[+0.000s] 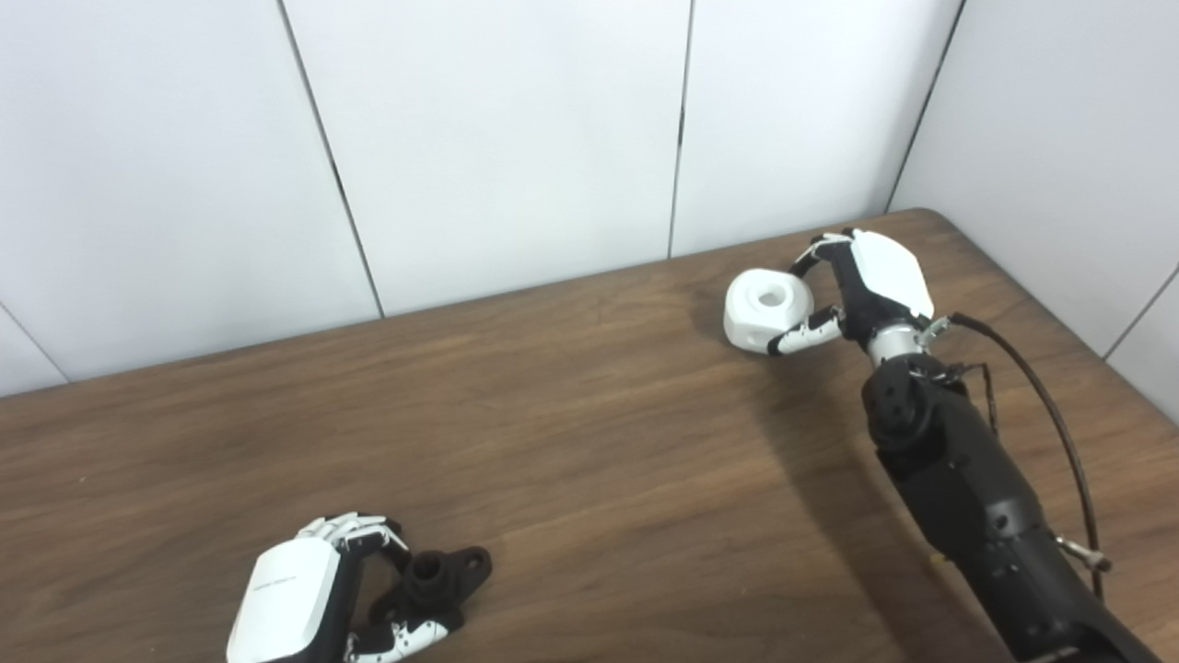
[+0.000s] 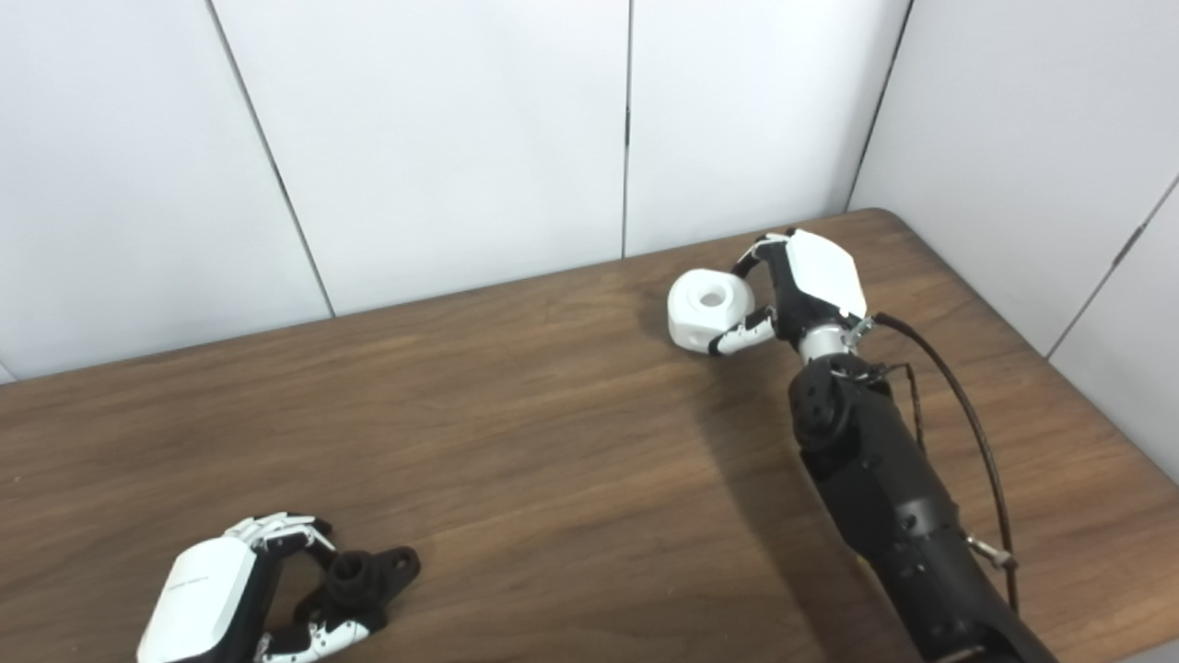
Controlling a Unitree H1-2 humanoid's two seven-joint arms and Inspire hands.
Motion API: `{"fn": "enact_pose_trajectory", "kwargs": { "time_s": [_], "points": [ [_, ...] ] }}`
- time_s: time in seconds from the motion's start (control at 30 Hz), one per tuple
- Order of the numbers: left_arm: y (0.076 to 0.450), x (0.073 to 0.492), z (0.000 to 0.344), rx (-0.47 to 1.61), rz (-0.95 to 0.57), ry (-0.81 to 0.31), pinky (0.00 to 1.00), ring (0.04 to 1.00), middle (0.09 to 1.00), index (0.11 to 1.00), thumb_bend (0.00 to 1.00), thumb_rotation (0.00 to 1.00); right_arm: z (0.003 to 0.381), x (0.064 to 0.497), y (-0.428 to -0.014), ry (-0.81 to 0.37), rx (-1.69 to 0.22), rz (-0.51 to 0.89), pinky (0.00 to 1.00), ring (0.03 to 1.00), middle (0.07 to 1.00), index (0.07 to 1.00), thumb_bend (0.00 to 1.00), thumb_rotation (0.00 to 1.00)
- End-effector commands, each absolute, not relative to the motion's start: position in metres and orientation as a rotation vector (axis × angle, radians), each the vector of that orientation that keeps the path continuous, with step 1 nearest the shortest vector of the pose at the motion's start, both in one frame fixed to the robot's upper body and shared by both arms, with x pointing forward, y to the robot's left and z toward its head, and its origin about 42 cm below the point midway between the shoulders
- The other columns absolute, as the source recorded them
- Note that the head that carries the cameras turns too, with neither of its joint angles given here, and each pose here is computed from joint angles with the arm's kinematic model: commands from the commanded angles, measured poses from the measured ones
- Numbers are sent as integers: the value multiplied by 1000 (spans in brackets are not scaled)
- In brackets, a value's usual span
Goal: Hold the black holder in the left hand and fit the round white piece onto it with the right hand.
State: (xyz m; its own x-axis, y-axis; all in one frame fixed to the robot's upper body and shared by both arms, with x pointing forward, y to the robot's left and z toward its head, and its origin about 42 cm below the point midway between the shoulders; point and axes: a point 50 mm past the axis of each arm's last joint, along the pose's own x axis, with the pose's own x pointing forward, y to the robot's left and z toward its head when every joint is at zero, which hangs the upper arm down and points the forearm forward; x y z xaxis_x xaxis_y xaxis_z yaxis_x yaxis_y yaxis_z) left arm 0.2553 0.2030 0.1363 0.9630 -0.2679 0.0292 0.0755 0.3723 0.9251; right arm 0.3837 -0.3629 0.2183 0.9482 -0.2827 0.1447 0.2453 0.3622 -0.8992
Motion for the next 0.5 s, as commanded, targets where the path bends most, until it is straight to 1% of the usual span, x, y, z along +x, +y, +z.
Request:
{"fn": "enact_pose_trajectory", "kwargs": {
  "time_s": [0.0, 0.2, 0.3, 0.4, 0.47],
  "points": [
    [201, 253, 136, 1196, -235, -178, 867, 812, 734, 484, 522, 47, 252, 385, -361, -77, -1170, -353, 1000, 943, 844, 485, 523, 133],
    [197, 253, 132, 1202, -238, -175, 881, 820, 739, 484, 522, 47, 269, 369, -340, -101, -1117, -288, 1000, 961, 835, 484, 525, 136],
    [195, 253, 130, 1212, -239, -178, 885, 823, 740, 485, 522, 48, 275, 362, -328, -109, -1116, -234, 997, 949, 837, 484, 525, 138],
    [192, 252, 129, 1215, -244, -175, 891, 827, 743, 485, 522, 49, 280, 356, -317, -131, -1134, -173, 954, 925, 815, 482, 526, 141],
    [189, 251, 128, 1210, -245, -173, 896, 829, 744, 485, 522, 49, 284, 352, -311, -141, -1146, -135, 944, 921, 811, 481, 526, 142]
  ]
}}
